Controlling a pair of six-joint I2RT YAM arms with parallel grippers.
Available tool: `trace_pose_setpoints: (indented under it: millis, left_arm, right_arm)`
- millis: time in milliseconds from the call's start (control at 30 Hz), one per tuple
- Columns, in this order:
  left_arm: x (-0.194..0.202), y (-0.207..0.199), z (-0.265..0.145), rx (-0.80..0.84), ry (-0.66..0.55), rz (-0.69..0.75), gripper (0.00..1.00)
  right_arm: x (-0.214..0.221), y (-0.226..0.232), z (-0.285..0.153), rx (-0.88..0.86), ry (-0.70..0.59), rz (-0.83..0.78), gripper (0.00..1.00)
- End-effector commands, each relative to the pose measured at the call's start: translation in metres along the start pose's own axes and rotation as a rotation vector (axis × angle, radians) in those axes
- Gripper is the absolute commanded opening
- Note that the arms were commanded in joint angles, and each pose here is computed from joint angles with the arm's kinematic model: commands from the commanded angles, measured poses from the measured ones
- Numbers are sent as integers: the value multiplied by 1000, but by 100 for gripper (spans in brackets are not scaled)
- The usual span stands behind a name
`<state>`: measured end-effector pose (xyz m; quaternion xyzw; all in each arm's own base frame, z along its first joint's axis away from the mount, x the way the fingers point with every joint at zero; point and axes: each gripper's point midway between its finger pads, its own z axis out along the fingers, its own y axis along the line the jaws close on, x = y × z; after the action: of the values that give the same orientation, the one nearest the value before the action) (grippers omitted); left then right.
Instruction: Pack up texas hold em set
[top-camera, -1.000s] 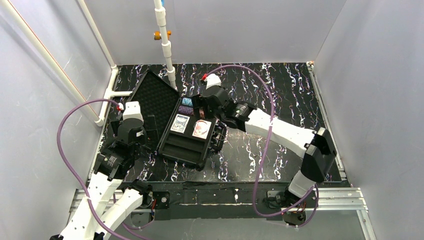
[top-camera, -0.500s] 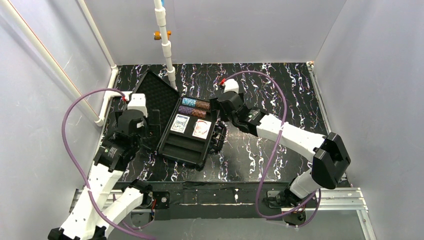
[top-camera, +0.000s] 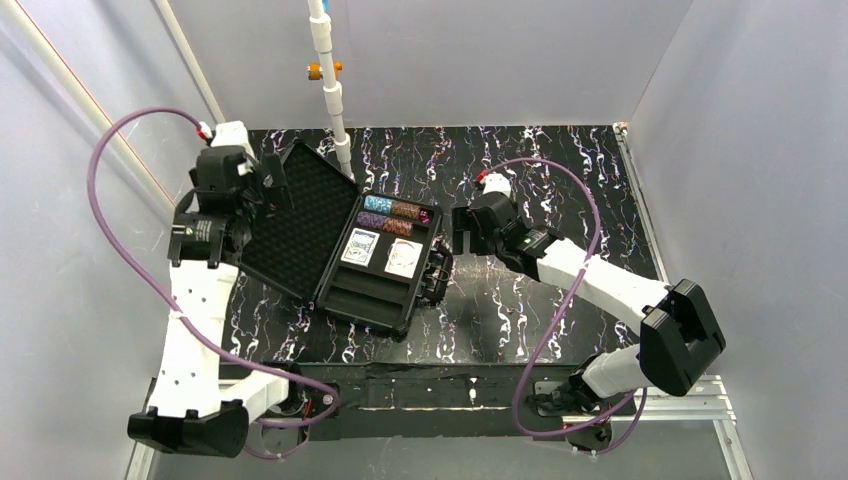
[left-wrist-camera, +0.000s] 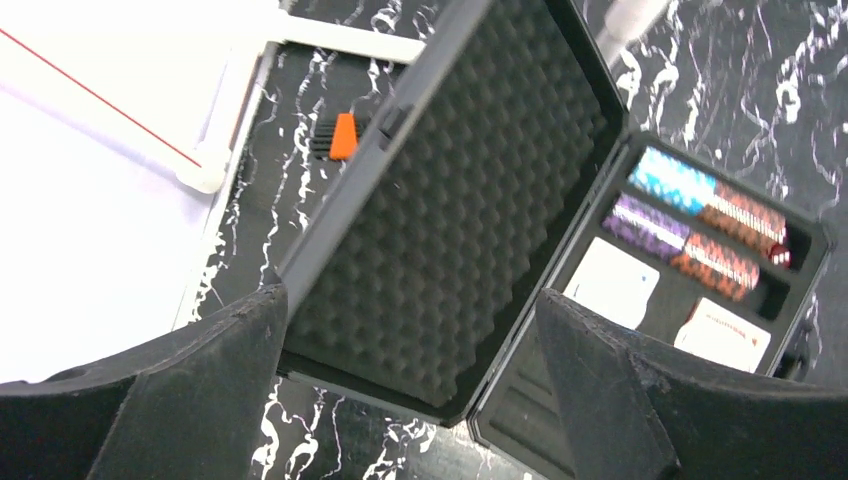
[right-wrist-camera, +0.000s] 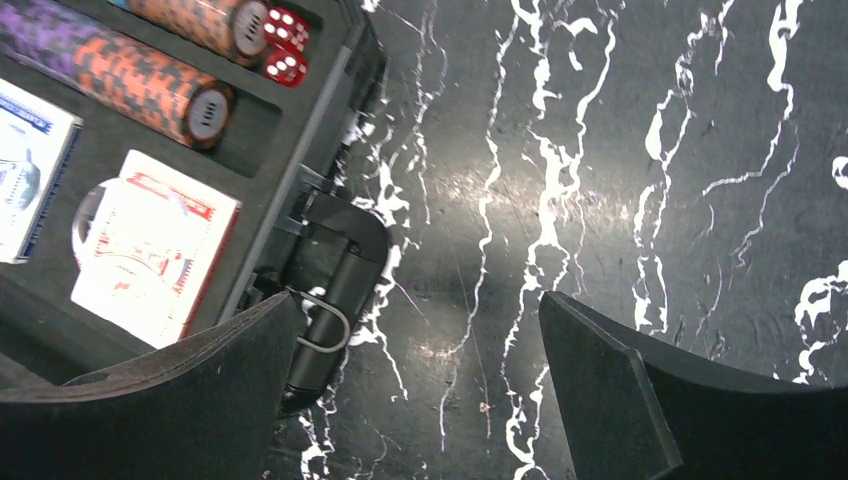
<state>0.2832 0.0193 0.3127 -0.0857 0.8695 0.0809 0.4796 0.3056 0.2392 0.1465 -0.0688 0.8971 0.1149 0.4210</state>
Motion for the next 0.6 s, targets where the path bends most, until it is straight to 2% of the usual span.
trace_pose_setpoints:
  millis: [0,267,567]
  left_arm:
    - [-20,23,0,-52,27,-95,93]
    - [-26,71,30,-83,99,-393,89]
    - [-13,106,70,-117,162,-519,82]
  right_arm:
    - [0,-6,-5,-26,-6,46,98]
    - [24,-12,-2,-36,59,45,98]
    - [59,-34,4,65,147,68,97]
